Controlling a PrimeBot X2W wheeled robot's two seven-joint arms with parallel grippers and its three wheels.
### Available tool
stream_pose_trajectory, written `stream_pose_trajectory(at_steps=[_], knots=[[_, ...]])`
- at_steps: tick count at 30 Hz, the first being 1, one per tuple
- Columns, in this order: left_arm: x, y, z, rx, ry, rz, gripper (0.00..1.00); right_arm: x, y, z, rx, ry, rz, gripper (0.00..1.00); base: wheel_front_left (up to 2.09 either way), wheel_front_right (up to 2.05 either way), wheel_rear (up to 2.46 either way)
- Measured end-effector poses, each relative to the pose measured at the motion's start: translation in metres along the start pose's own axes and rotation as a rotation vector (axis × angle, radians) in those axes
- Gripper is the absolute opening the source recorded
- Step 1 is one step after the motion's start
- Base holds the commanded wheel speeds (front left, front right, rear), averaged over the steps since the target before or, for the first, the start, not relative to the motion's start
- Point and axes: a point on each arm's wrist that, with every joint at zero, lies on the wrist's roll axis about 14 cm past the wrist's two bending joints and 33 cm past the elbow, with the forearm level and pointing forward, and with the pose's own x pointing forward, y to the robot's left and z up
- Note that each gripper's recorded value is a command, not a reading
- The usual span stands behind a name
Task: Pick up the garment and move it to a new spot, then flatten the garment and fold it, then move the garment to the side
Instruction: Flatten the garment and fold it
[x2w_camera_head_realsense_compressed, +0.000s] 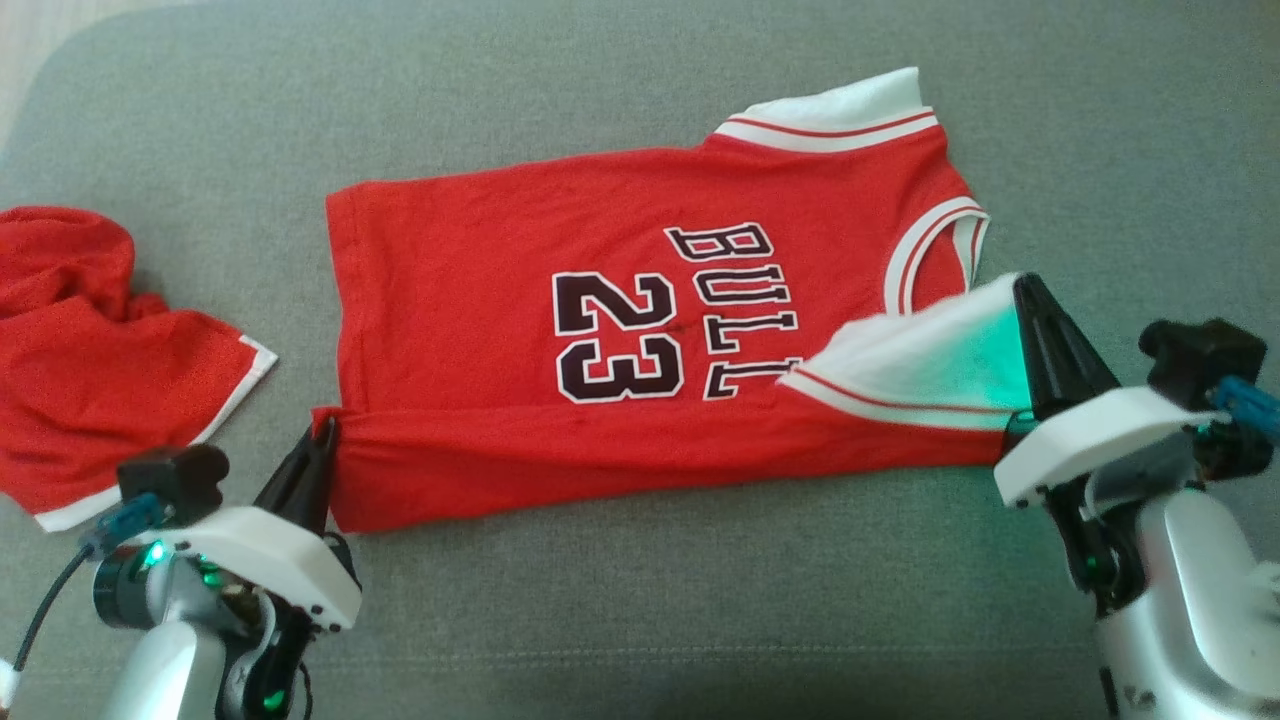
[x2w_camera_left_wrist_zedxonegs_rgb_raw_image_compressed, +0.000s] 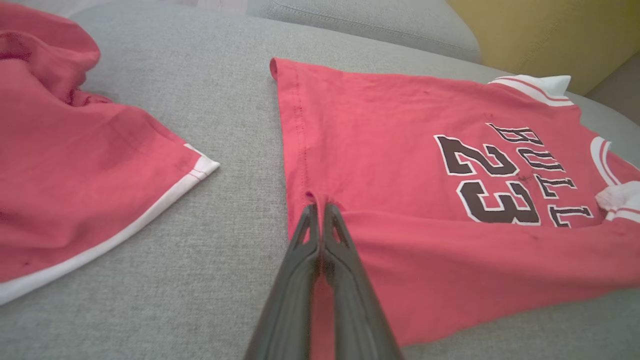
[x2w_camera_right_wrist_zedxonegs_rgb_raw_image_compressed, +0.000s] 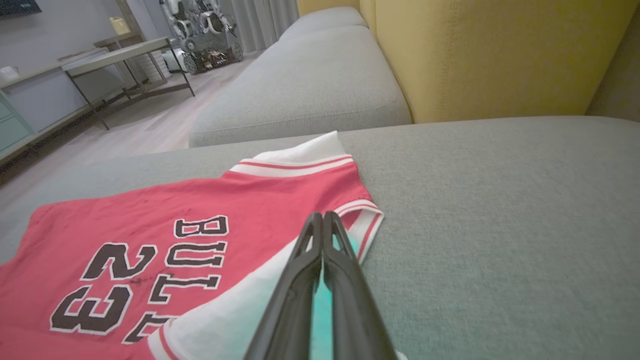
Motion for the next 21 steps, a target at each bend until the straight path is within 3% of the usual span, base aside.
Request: stream_pose_trajectory(at_steps=[7, 8, 9, 14, 21], knots=[[0.014, 0.004, -0.014, -0.037, 0.032, 0.000, 0.00, 0.022, -0.003, -0.020, -0.006, 0.034, 0.013, 0.00, 0.00, 0.00, 0.00], [0.016, 0.003, -0.015, -0.039, 0.031, -0.001, 0.42, 0.024, -0.004, -0.023, -0.005, 0.041, 0.012, 0.40, 0.00, 0.00, 0.00], [0.018, 0.003, -0.015, -0.040, 0.030, 0.000, 1.00, 0.026, -0.005, -0.025, -0.003, 0.045, 0.010, 1.00, 0.00, 0.00, 0.00], [0.023, 0.006, -0.013, -0.047, -0.012, 0.013, 1.00, 0.030, -0.004, -0.023, 0.000, 0.018, 0.012, 1.00, 0.00, 0.00, 0.00], [0.015, 0.005, 0.027, -0.024, -0.238, 0.056, 1.00, 0.017, -0.009, 0.004, -0.047, -0.102, -0.020, 1.00, 0.00, 0.00, 0.00]])
